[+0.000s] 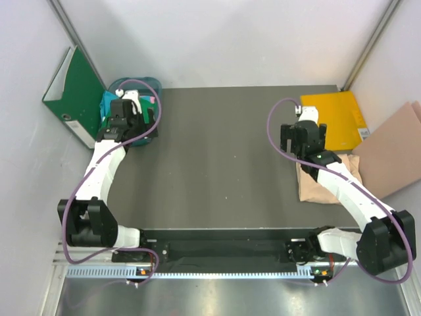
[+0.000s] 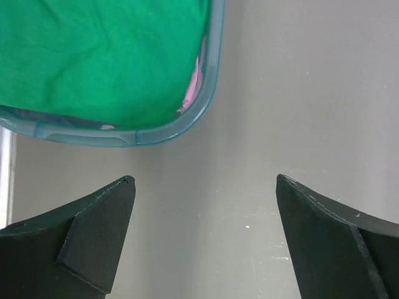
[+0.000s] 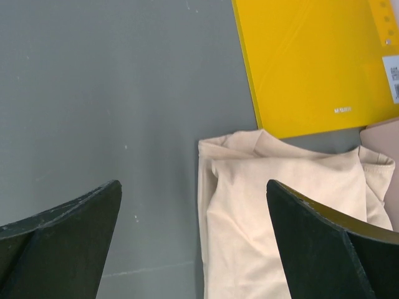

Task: Fold and stack the t-shirts
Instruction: Grab crumpled tshirt from bin with the left arm

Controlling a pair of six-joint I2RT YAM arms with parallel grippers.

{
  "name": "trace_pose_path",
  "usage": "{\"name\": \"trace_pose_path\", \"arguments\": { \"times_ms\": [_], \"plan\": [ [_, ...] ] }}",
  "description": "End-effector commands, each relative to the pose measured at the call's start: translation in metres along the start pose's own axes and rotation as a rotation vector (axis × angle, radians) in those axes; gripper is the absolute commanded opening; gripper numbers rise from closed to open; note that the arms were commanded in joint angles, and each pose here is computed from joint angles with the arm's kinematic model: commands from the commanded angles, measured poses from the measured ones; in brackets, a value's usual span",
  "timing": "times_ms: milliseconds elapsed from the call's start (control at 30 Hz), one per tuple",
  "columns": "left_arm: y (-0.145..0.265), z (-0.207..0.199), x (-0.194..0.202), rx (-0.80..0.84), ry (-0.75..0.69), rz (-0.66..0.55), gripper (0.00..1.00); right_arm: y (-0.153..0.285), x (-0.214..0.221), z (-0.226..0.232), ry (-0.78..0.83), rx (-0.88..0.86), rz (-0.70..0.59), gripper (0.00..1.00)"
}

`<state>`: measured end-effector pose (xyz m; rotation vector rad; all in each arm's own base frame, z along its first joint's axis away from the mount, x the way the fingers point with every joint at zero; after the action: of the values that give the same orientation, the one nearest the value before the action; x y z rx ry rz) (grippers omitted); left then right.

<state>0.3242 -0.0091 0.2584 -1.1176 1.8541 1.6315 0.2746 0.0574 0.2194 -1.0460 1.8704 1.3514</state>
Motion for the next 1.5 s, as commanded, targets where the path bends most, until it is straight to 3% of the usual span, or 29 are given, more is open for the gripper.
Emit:
{"name": "trace_pose_path", "arguments": {
  "times_ms": [0,133,267,633,900,1167,1367,1467],
  "plan": [
    [0.024,-0.002,-0.022,-0.027,0.055,-0.133,0.99,0.008,0.000,0.000,-0.019,0.001,-0.021,1.00],
    [0.022,0.010,-0.016,-0.156,0.111,-0.126,0.99,0.009,-0.001,-0.001,-0.015,0.007,-0.021,1.00],
    [0.013,0.006,-0.013,-0.096,0.079,-0.067,0.99,0.010,-0.004,-0.003,-0.021,0.027,-0.036,1.00],
    [-0.020,0.017,-0.076,-0.288,0.047,-0.138,0.99,0.006,0.010,0.003,-0.052,0.015,-0.007,1.00],
    [-0.094,0.040,-0.107,-0.292,0.253,-0.050,0.95,0.001,0.016,0.005,-0.034,0.019,0.013,1.00],
    [-0.163,0.038,-0.096,-0.250,0.297,0.091,0.93,-0.006,0.015,0.006,-0.005,0.035,0.022,1.00],
    [-0.186,0.040,-0.077,-0.252,0.308,0.156,0.78,-0.016,0.011,0.010,0.009,0.040,0.039,1.00],
    [-0.192,0.040,-0.073,-0.257,0.307,0.177,0.49,-0.021,0.010,0.012,0.009,0.041,0.045,1.00]
  ]
}}
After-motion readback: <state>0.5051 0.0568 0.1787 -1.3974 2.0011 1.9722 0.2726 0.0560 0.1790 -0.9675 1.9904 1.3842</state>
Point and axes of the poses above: each gripper's point midway between its finger pads, its own y axis back along the fingers, its own z axis along the line the jaws close on, x = y × z, the point moved 9 cm from there along y, back along the fingers, and after that the axes turned 11 degrees about y, right-handed, at the moved point
